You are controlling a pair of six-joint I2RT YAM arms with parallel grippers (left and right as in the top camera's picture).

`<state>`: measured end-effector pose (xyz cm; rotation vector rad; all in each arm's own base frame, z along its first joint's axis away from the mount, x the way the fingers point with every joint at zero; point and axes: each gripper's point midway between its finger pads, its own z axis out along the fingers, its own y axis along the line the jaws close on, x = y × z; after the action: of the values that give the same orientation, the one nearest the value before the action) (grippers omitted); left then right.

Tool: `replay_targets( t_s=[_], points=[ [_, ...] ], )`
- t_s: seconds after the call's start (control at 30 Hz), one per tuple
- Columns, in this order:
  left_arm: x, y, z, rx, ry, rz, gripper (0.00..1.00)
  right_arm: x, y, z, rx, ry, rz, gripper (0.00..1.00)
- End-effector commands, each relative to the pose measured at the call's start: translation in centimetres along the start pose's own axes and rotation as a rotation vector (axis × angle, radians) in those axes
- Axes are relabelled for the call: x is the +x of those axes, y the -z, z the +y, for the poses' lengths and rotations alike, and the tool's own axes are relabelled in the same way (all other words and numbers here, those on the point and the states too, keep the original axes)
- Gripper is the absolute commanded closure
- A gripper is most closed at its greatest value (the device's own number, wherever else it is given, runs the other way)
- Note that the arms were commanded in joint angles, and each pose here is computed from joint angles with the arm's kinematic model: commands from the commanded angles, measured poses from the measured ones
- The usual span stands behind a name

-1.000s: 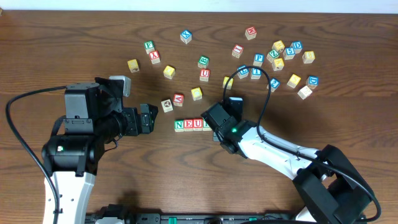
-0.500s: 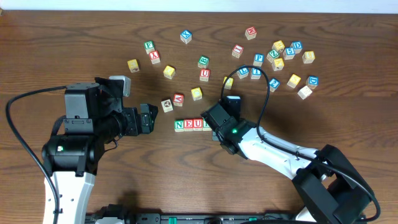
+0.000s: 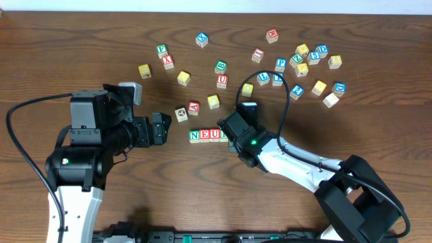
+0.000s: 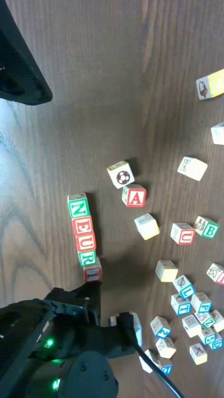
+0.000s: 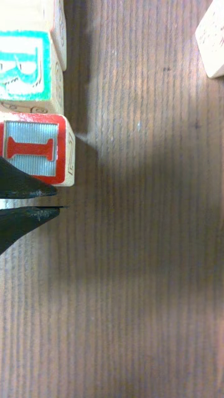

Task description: Spell out NEURIPS

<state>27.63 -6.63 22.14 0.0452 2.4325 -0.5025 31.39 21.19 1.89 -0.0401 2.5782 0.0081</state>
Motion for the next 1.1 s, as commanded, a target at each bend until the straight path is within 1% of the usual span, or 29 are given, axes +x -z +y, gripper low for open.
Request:
replay_targets(
  t_s=[0.0, 0.63, 1.07],
  points=[
    [-0.6, 0.5, -0.2, 0.007, -0.013, -0.021, 0.02, 0.1, -0.4, -0.6, 0.024, 0.045, -0.005, 0.99],
    [-0.6, 0.5, -0.2, 0.008, -0.014, -0.022, 0.02, -0.6, -0.5, -0.6, 0.023, 0.085, -0.033, 0.99],
    [-0.6, 0.5, -0.2, 0.008, -0.013, -0.021, 0.02, -1.7, -0.7, -1.3, 0.04, 0.055, -0.062, 0.99]
  ],
)
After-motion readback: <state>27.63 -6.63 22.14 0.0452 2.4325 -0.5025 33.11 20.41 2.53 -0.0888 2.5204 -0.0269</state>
